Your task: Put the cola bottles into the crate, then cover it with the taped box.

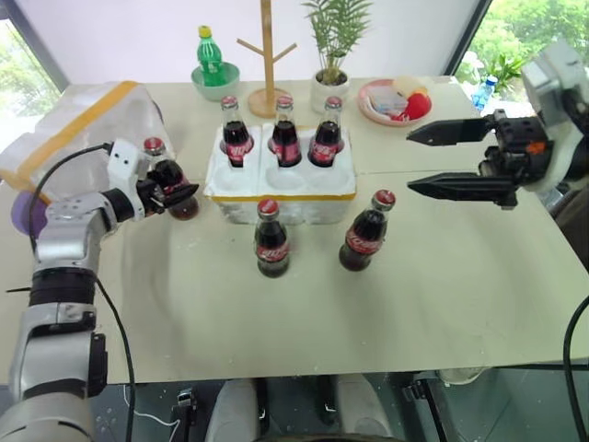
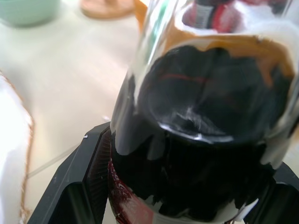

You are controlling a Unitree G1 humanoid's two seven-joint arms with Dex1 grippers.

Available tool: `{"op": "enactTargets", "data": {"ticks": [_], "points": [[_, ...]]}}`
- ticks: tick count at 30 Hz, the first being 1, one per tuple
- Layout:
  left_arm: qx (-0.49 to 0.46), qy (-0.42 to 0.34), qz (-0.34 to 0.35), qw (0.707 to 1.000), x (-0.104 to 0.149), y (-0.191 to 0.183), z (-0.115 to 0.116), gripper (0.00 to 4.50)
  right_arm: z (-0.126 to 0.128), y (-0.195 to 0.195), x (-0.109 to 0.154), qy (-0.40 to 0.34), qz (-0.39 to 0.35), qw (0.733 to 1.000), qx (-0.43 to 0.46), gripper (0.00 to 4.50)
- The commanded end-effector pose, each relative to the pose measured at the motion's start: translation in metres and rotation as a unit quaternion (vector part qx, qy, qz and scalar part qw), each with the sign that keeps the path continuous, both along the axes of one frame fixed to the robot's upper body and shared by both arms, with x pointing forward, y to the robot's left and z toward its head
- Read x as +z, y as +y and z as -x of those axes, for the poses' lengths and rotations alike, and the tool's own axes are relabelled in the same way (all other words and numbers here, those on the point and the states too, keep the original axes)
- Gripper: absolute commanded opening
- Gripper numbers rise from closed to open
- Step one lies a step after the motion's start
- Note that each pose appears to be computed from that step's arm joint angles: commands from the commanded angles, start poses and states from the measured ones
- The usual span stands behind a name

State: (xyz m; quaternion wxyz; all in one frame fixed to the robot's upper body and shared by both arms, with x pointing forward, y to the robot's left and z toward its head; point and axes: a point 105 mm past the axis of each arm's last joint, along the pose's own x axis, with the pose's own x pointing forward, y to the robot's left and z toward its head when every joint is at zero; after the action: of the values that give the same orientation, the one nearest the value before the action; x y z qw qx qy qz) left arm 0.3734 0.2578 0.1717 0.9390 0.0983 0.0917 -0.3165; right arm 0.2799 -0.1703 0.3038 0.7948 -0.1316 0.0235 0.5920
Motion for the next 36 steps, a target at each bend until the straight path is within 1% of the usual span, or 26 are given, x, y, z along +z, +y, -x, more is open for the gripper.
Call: {"op": "enactTargets", "data": {"ticks": [1, 4, 7, 10, 12, 13, 15, 17, 19, 21, 26, 30, 32, 34, 36], "points": [[-0.105, -0.014, 0.017, 0.994, 0.052, -0.018, 0.031, 2.81, 0.001, 0.001, 0.008, -0.030, -0.002, 1.000, -0.009, 4.50], [-0.193, 0.007, 0.031, 0.981, 0.081, -0.041, 0.053, 2.81, 0.002, 0.001, 0.006, -0.031, -0.003, 0.999, -0.014, 4.50], [-0.258, -0.003, 0.054, 0.965, 0.114, -0.065, 0.055, 2.81, 0.000, 0.000, 0.003, -0.033, -0.002, 0.999, -0.030, 4.50], [-0.286, -0.039, 0.076, 0.954, 0.140, -0.094, 0.032, 2.81, 0.000, -0.001, 0.002, -0.039, -0.003, 0.998, -0.044, 4.50], [-0.293, -0.059, 0.074, 0.951, 0.146, -0.113, 0.014, 2.81, 0.000, -0.001, 0.001, -0.044, -0.002, 0.998, -0.055, 4.50], [-0.297, -0.064, 0.071, 0.950, 0.145, -0.124, 0.004, 2.81, 0.000, -0.001, 0.000, -0.045, -0.002, 0.997, -0.059, 4.50], [-0.312, -0.066, 0.071, 0.945, 0.142, -0.142, -0.008, 2.81, 0.000, -0.001, 0.000, -0.049, -0.002, 0.997, -0.065, 4.50], [-0.323, -0.058, 0.057, 0.943, 0.130, -0.162, -0.019, 2.81, -0.001, -0.002, -0.001, -0.050, -0.005, 0.996, -0.077, 4.50], [-0.330, -0.057, 0.035, 0.942, 0.118, -0.176, -0.027, 2.81, -0.001, -0.003, -0.002, -0.049, -0.006, 0.995, -0.088, 4.50], [-0.330, -0.058, 0.031, 0.942, 0.112, -0.188, -0.034, 2.81, -0.001, -0.004, -0.007, -0.047, -0.006, 0.994, -0.094, 4.50], [-0.327, -0.062, 0.055, 0.941, 0.108, -0.212, -0.041, 2.81, 0.001, -0.001, -0.019, -0.037, -0.009, 0.994, -0.105, 4.50], [-0.332, -0.060, 0.059, 0.940, 0.105, -0.219, -0.041, 2.81, 0.000, -0.002, -0.023, -0.033, -0.011, 0.993, -0.114, 4.50], [-0.333, -0.057, 0.050, 0.940, 0.100, -0.220, -0.041, 2.81, -0.001, -0.003, -0.024, -0.031, -0.012, 0.992, -0.118, 4.50], [-0.335, -0.052, 0.028, 0.940, 0.090, -0.219, -0.041, 2.81, -0.003, -0.004, -0.024, -0.031, -0.014, 0.992, -0.122, 4.50], [-0.322, -0.046, -0.015, 0.945, 0.070, -0.213, -0.045, 2.81, -0.007, -0.003, -0.023, -0.034, -0.014, 0.991, -0.127, 4.50]]}}
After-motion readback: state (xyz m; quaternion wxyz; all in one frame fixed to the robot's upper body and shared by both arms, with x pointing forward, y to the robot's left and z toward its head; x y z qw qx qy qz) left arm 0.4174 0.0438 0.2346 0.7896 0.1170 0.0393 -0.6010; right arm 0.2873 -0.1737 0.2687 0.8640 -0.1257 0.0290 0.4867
